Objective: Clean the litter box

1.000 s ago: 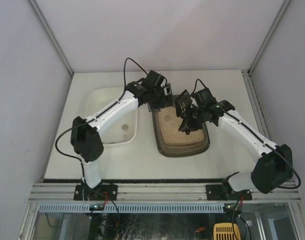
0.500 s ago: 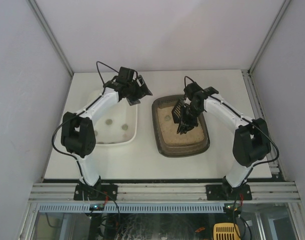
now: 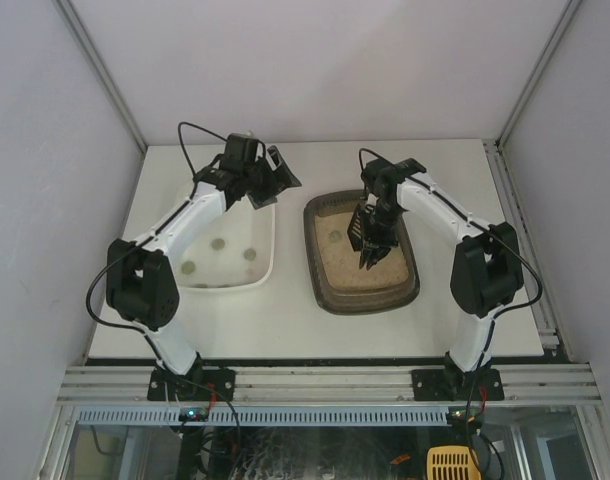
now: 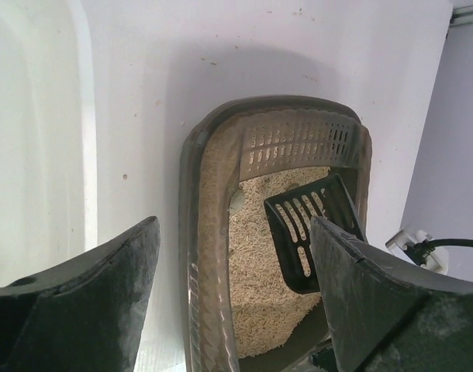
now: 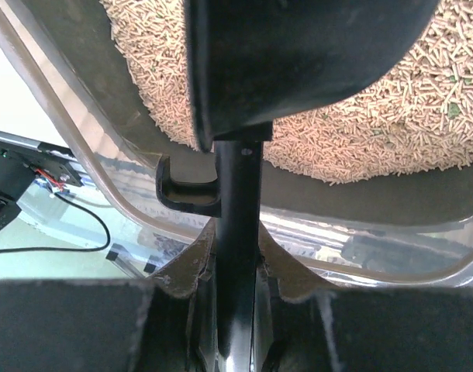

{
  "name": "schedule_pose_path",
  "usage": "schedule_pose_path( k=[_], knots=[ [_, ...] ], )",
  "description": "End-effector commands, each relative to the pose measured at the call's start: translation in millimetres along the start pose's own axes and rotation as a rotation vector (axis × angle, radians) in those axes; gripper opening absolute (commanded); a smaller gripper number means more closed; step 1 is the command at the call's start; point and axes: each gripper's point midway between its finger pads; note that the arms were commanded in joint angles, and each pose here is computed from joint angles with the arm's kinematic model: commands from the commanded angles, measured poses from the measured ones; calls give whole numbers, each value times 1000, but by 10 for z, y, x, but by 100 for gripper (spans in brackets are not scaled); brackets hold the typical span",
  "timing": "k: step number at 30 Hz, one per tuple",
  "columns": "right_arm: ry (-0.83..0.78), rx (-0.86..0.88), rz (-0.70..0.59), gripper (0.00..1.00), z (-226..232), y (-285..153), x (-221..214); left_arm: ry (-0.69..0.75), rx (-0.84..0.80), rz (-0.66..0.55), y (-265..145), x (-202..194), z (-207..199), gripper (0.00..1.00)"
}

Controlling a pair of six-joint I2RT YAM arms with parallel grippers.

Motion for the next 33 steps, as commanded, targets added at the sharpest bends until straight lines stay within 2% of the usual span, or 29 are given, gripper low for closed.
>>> schedule_pose_path(
  k=[1,9,23,33],
  knots=[
    [-37,-6,13,0,32,-34,-36,13,-39,-47,-183,110,-62,82],
    [-87,-74,14,0,88,192,59,14,-33,-129,-312,338,-24,82],
    [-145,-250,-57,0,8,196,205,-24,-1,-156,-369,583,253,81],
    [-181,-132,-44,0,216,397,262,-17,-4,-161,-420,576,266,81]
  ],
)
Point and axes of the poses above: each gripper's point midway between its finger pads, its own y axis out along the fingers, its own z axis along the line the jaws close on, x = y × z, and after that the axes turned 12 degrees about -y, right-handed
